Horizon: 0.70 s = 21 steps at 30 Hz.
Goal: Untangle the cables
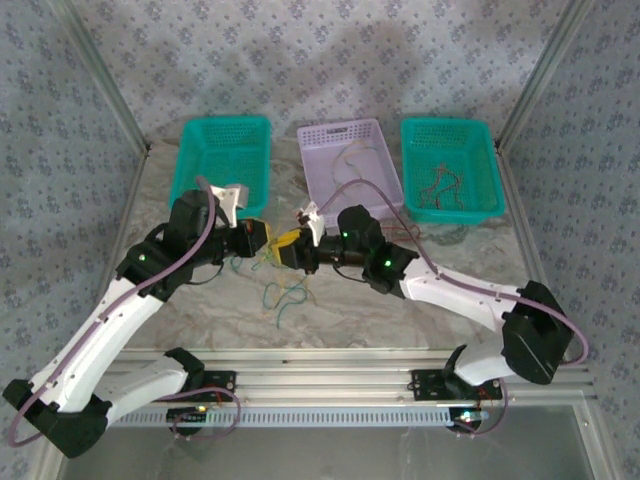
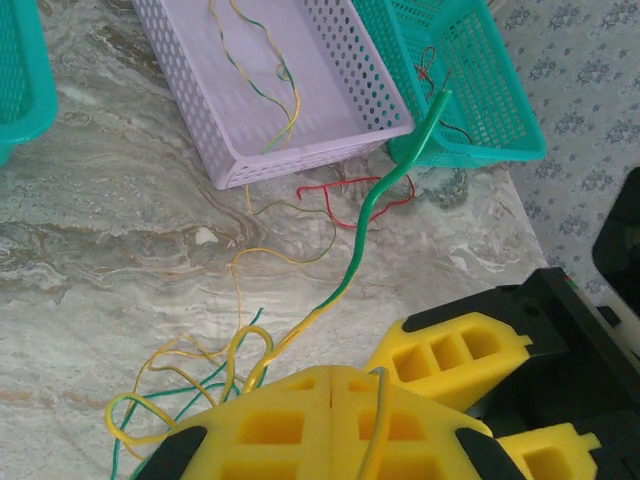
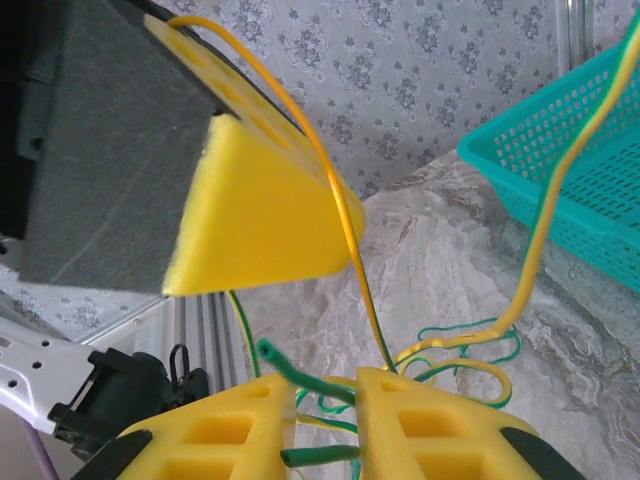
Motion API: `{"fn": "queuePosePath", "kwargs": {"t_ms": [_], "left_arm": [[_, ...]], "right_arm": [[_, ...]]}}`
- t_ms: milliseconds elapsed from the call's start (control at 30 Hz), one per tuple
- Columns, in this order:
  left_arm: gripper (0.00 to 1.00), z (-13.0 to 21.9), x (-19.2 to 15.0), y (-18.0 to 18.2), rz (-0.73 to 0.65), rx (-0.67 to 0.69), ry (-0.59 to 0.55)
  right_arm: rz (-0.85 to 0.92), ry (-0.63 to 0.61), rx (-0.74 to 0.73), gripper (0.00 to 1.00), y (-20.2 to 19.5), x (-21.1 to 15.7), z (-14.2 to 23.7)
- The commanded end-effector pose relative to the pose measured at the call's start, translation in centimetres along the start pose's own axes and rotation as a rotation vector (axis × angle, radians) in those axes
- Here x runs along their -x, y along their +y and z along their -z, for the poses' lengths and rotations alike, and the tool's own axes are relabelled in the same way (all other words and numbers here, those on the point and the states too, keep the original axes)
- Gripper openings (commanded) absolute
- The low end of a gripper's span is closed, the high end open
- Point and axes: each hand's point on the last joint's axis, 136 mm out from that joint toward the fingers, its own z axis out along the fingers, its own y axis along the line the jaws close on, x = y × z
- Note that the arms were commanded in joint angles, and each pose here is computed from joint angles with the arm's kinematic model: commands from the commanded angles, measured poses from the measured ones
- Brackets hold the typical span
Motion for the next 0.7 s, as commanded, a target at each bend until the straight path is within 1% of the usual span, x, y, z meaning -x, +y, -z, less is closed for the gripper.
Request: {"fn": "queuePosePath", "kwargs": {"t_ms": [0,100,267,433,667], "left_arm": [[0.0,0.93,0.99,-0.32,-0.015,-0.009,-0.045],[0.0,0.83,0.94,-0.4,-0.011,-0.014,-0.042],[0.0,0.89,1.03,-0.38,-0.011,-0.013,-0.047],[0.0,0.97,0.95,-0.17,-0.013,-0.004,-0.048],[0.0,1.0,1.05,-0.14,-0.017,0.001,-0.052]], "right_arm": [[-0.011,-0.007,0.027,0.24,0.61,0.21,0.77],[-0.021,-0.018,0.042,0.24,0.8,0.25,0.79],[-0.029,-0.015,0.06,0.2,1.05,0.27,0.77],[-0.026,-0.02,0.055,0.1,1.11,0.22,1.17],[-0.028,-0.018,0.044,0.02,0.93,0.15,1.56]]}}
